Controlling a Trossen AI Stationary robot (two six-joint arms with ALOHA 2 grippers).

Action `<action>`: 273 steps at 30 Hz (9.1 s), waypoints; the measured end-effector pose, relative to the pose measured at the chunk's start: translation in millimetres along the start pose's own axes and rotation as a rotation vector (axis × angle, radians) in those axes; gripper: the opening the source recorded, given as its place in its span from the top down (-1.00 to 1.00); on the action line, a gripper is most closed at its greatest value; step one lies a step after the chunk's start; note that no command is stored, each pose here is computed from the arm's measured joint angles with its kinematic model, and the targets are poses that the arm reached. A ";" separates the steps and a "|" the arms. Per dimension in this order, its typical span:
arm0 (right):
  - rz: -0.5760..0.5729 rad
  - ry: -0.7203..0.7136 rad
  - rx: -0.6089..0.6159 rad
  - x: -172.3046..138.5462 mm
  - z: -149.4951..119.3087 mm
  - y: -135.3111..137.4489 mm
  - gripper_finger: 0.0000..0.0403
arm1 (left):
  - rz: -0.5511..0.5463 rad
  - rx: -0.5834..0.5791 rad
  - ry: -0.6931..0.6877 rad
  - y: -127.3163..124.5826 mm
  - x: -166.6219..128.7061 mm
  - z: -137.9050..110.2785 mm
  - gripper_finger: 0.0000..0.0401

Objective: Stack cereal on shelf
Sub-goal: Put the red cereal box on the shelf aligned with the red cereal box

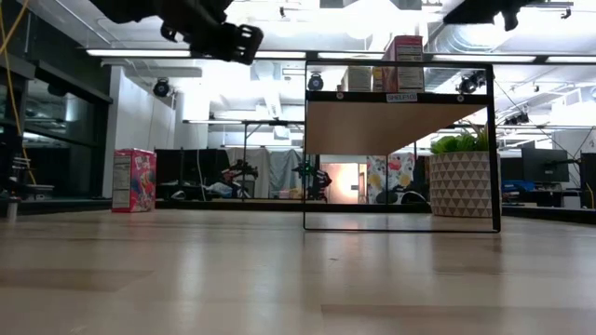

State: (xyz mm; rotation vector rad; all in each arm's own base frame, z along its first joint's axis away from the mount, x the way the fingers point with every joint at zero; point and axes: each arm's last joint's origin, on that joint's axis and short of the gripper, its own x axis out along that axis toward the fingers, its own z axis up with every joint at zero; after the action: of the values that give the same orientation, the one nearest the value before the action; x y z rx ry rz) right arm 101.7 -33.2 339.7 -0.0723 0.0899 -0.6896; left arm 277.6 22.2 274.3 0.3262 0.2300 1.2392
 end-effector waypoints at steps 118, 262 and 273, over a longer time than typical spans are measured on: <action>0.138 0.411 0.080 10.0 -38.6 13.2 1.00 | -0.883 0.178 0.359 -82.5 11.3 119.2 0.33; 0.173 0.263 0.153 -45.3 -51.9 -16.2 1.00 | -0.711 -0.277 0.287 -103.7 52.2 7.2 1.00; 0.173 0.263 0.153 -45.3 -51.9 -16.2 1.00 | -0.779 -0.305 0.284 -111.7 32.5 11.3 1.00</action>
State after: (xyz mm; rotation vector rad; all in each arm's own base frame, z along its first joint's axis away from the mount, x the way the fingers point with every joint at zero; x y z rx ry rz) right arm 51.2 -18.7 292.4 0.1721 0.2919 -0.5287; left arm 390.5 19.6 244.2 -0.2031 0.3634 0.5261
